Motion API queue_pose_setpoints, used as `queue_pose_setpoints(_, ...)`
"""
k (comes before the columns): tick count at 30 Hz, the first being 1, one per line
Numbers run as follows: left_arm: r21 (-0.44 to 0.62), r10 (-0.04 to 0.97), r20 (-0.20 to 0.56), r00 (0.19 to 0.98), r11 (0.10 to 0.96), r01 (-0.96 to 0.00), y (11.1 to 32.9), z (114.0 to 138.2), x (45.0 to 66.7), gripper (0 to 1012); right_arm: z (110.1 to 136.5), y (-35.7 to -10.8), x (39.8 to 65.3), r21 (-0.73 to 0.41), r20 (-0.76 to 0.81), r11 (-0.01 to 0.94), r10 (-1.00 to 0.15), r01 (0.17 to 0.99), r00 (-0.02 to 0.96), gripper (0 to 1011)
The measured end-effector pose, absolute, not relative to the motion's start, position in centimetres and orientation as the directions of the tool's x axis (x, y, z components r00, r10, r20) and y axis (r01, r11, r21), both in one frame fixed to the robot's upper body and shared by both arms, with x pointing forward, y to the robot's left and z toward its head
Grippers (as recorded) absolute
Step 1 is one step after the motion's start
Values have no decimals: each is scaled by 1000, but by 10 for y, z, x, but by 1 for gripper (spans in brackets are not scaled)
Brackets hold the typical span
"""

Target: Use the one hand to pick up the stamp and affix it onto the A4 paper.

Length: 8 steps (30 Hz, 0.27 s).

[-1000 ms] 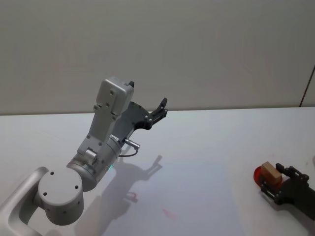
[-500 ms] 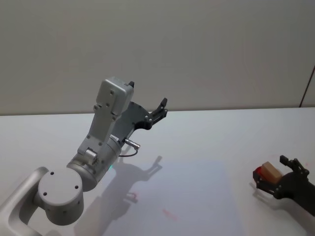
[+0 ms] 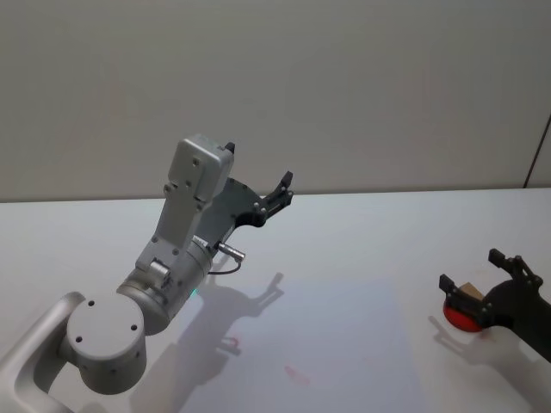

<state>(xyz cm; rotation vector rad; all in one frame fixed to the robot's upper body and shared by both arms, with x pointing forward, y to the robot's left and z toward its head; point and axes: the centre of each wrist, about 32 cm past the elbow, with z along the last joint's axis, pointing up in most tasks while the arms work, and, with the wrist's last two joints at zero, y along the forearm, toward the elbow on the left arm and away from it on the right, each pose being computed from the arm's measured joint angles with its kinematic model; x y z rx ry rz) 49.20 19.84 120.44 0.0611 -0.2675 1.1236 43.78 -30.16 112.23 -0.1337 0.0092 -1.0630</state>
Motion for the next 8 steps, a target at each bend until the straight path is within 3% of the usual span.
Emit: queue_pose_setpoints(8, -86, 882, 243, 404, 434, -897, 198, 1204, 492, 1001, 1129, -299, 436, -93, 53, 476, -875, 875, 481, 1001)
